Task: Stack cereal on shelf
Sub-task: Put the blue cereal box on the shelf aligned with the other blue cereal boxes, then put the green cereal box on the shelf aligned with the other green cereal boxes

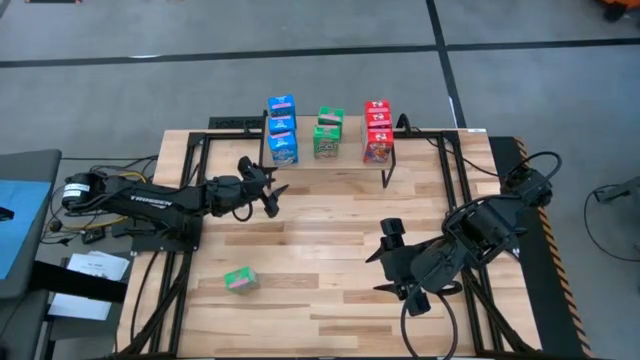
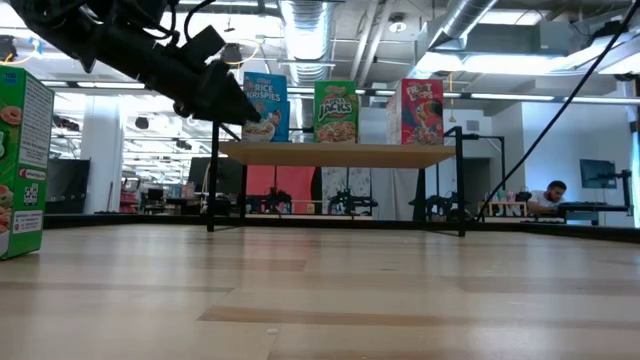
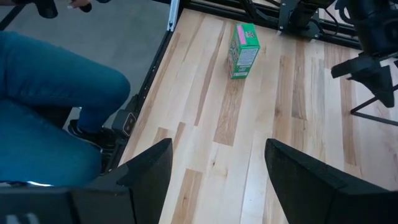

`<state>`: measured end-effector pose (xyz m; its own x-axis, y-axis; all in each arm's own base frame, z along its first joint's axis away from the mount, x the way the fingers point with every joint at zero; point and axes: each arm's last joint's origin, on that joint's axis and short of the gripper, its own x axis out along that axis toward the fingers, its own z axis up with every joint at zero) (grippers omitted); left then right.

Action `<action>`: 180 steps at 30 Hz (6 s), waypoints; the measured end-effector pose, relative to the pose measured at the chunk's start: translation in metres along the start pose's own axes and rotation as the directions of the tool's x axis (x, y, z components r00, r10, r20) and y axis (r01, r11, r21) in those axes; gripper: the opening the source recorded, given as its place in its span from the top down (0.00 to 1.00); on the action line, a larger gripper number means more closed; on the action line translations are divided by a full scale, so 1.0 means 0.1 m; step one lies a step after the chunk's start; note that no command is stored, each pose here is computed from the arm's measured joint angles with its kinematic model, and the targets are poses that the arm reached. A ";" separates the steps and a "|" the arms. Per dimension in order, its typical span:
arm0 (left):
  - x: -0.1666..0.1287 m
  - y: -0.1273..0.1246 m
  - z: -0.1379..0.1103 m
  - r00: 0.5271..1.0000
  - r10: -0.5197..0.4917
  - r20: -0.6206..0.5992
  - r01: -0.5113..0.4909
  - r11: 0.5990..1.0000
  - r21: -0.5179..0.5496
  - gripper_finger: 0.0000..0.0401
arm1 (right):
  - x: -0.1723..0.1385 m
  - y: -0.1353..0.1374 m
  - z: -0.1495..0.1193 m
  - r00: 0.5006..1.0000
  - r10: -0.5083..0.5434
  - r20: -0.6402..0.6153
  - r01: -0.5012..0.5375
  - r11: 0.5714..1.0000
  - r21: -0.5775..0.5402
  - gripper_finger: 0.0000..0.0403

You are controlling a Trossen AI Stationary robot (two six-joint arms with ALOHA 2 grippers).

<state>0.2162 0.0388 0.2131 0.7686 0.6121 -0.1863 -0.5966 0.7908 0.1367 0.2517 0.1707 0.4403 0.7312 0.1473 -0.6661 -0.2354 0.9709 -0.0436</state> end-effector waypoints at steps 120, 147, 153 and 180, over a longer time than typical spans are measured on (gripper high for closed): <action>-1.39 -0.92 0.77 0.661 -0.593 -0.460 0.575 0.794 -0.198 0.28 | 0.17 0.06 0.00 0.999 -0.008 -0.033 0.013 0.986 0.164 0.30; -1.72 -1.25 0.23 0.546 -0.421 -0.724 0.457 0.874 -0.164 0.28 | 0.90 -0.02 0.03 0.989 -0.068 -0.133 0.092 0.977 0.190 0.30; -1.71 -1.27 0.18 0.541 -0.381 -0.749 0.421 0.894 -0.151 0.28 | 0.90 -0.02 0.03 0.989 -0.065 -0.135 0.090 0.978 0.187 0.30; -1.69 -1.31 0.21 0.590 -0.410 -0.696 0.391 0.899 -0.198 0.28 | 0.90 -0.02 0.02 0.987 -0.066 -0.144 0.092 0.979 0.184 0.30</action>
<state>0.1695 -0.1677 0.2475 0.5372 0.0330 -0.8428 -0.2818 0.9488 -0.1425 0.3196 0.1824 0.3817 0.6454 0.0541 -0.7619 -0.0447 0.9985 0.0331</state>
